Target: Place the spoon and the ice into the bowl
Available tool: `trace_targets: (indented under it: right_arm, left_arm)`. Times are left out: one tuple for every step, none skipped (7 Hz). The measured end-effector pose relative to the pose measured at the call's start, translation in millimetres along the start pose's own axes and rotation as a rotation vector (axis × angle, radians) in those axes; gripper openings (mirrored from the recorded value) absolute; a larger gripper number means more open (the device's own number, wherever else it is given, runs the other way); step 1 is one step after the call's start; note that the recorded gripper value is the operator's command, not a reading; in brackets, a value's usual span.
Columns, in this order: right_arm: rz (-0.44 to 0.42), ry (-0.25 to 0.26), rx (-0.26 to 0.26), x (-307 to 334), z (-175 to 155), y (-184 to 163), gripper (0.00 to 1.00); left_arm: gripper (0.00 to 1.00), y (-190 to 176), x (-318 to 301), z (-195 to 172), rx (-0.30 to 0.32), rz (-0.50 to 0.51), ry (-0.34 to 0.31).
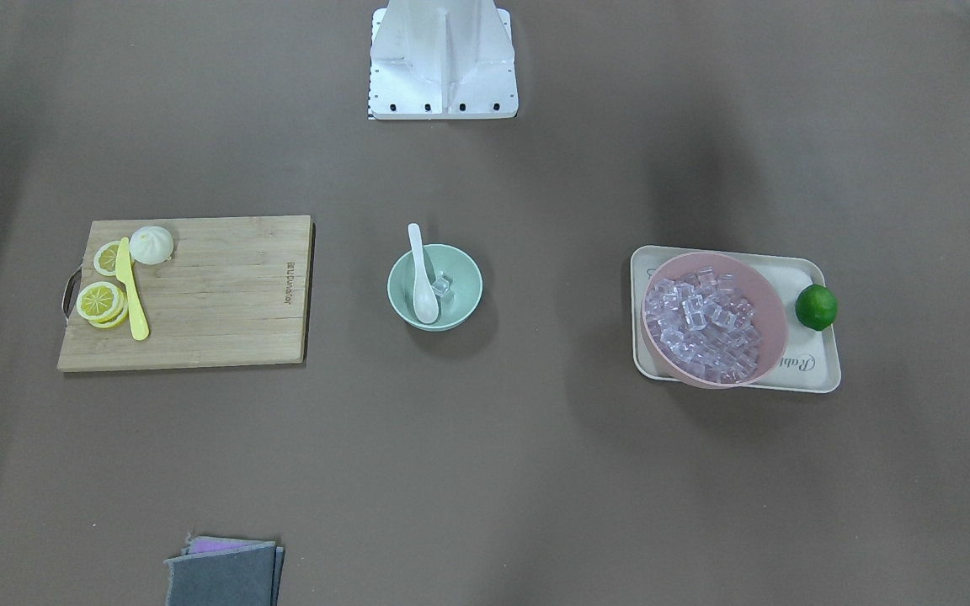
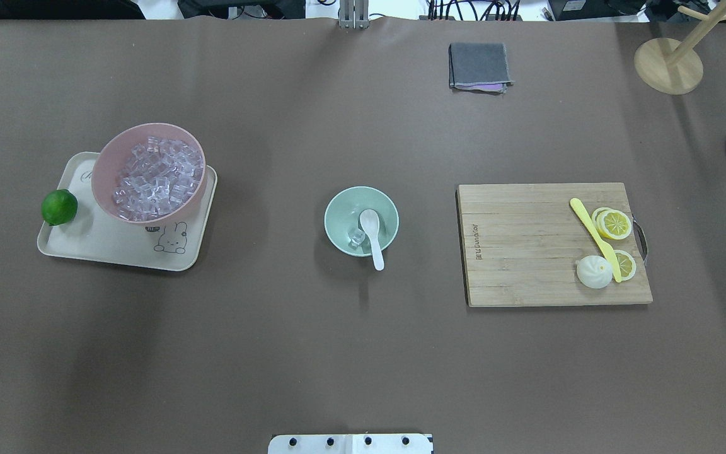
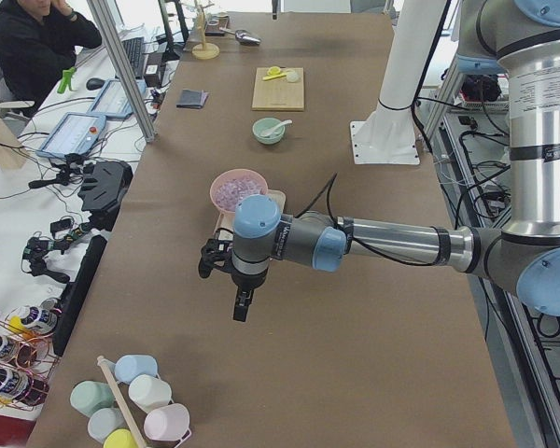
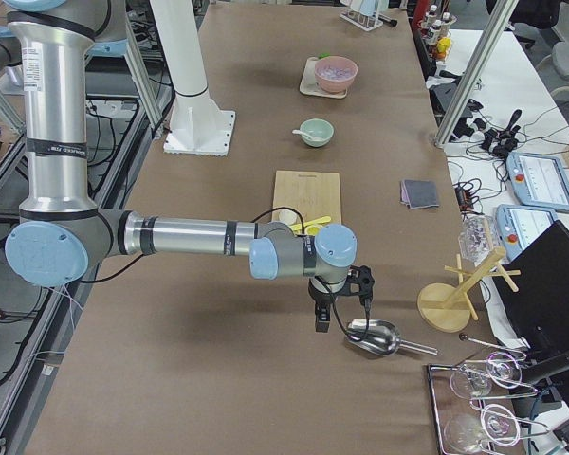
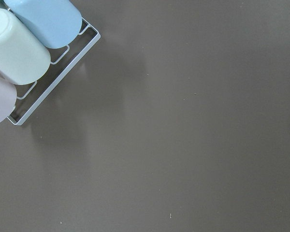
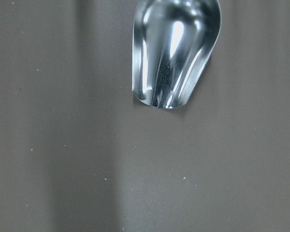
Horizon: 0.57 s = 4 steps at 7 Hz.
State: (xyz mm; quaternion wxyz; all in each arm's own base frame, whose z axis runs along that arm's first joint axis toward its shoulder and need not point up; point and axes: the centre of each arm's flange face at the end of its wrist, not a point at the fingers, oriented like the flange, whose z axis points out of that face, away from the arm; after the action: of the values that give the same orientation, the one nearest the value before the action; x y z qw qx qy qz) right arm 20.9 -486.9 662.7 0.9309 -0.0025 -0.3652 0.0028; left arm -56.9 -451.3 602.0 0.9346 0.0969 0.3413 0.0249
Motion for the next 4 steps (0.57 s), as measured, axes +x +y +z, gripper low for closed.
trace_targets:
  right_arm:
    - [0.001,0.000,0.000,0.3,0.1,0.4,1.00]
    - [0.001,-0.001,-0.001,0.4,0.3,0.8,1.00]
    - [0.001,-0.002,-0.001,0.4,0.5,0.9,1.00]
    - [0.001,-0.002,-0.002,0.3,0.6,1.0,1.00]
  left_arm:
    - [0.98,-1.2,0.3,-0.3,0.001,0.001,0.000]
    - [0.98,-3.1,0.5,-0.4,0.002,0.002,0.000]
    - [0.98,-4.6,0.6,-0.5,0.003,0.002,-0.001]
    - [0.98,-5.1,0.3,-0.2,0.003,0.002,-0.001]
